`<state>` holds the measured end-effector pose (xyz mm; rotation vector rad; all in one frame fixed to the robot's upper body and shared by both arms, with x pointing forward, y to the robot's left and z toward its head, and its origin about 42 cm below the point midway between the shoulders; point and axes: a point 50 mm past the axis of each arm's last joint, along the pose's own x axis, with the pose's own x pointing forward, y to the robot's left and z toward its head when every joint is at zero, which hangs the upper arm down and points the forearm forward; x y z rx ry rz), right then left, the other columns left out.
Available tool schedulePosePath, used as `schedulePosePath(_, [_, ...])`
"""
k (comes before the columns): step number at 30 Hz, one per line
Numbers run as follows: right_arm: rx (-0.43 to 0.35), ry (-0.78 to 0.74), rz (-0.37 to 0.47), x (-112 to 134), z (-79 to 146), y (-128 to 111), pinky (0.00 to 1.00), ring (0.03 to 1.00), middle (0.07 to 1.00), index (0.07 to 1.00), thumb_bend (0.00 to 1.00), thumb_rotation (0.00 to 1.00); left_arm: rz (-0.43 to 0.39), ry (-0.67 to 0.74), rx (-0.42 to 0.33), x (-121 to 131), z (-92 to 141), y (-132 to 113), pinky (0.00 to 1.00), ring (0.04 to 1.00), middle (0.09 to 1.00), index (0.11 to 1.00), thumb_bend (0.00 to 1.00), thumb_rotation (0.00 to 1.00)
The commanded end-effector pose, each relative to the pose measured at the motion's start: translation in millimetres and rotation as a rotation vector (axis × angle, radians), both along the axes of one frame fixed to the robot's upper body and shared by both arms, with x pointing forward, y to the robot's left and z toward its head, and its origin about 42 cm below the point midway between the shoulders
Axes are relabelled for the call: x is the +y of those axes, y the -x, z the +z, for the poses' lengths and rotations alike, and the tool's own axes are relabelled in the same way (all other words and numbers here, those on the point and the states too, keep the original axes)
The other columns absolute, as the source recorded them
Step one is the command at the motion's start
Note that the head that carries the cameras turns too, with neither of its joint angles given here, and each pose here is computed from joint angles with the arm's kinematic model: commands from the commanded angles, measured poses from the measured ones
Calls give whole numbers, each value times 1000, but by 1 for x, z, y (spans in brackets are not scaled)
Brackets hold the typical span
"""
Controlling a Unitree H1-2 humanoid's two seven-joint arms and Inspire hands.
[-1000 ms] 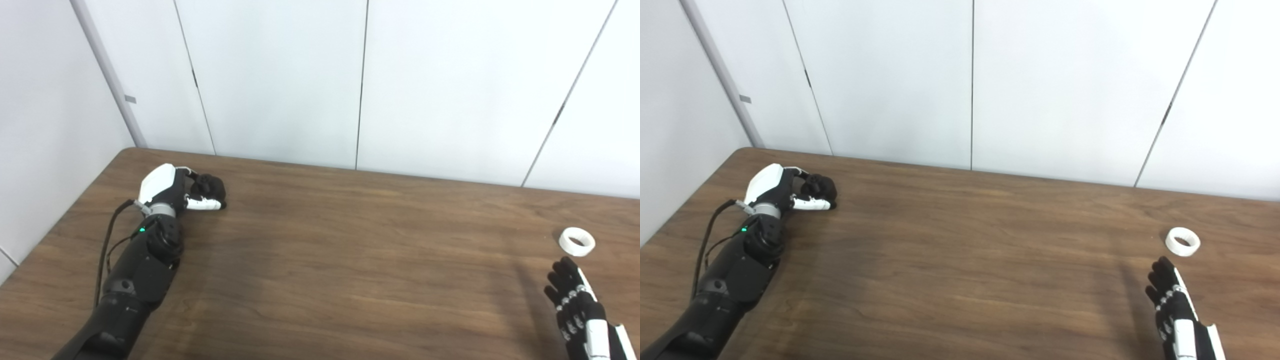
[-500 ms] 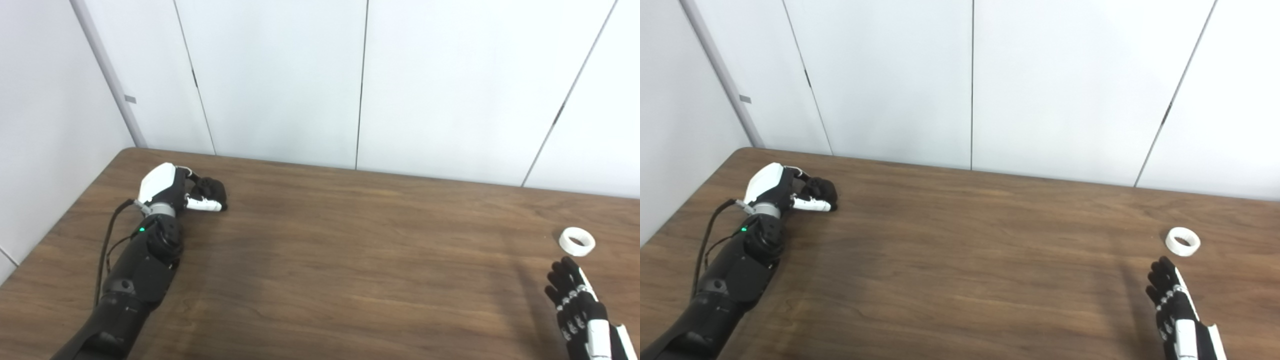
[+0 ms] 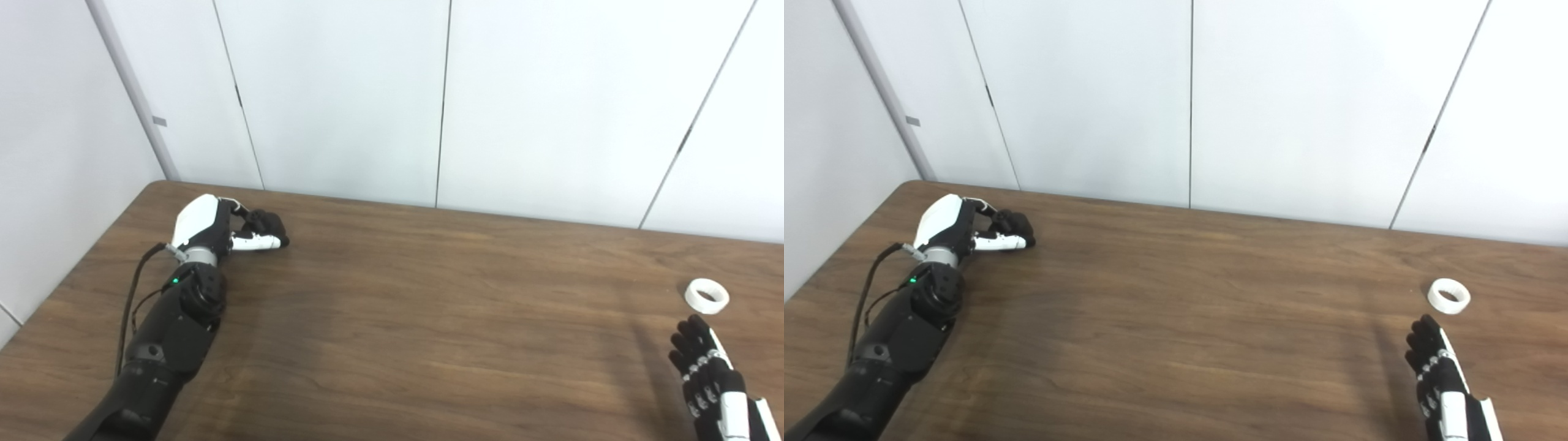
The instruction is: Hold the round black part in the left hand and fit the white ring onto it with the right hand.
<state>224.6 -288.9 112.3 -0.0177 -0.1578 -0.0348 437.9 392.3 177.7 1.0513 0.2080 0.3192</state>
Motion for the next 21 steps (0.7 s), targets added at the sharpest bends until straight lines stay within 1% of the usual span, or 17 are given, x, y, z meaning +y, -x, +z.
schedulePosePath(1, [140, -38, -40, -3, -34, 29, 966, 962, 961, 941, 522, 999, -14, -95, -102, 10, 36, -5, 976, 934, 783, 483, 521, 44])
schedulePosePath(6, [139, -30, -35, -2, -33, 30, 961, 957, 956, 942, 527, 1000, -59, -159, -126, 5, 41, 3, 998, 909, 759, 483, 521, 43])
schedulePosePath(9, [138, -21, -35, -1, -32, 31, 956, 954, 955, 942, 528, 1000, -96, -165, -162, -4, 45, 13, 1000, 891, 742, 482, 521, 43])
schedulePosePath(13, [137, -11, -31, 1, -31, 31, 950, 958, 959, 945, 513, 1000, -153, -144, -198, -25, 54, 29, 1000, 884, 740, 483, 522, 43])
schedulePosePath(17, [132, -10, -30, 4, -30, 30, 958, 964, 967, 952, 506, 1000, -208, -109, -209, -52, 61, 44, 1000, 882, 745, 483, 522, 44])
schedulePosePath(21, [134, -7, -30, 6, -30, 30, 970, 969, 966, 951, 530, 1000, -266, -79, -213, -76, 64, 58, 1000, 892, 750, 483, 522, 45])
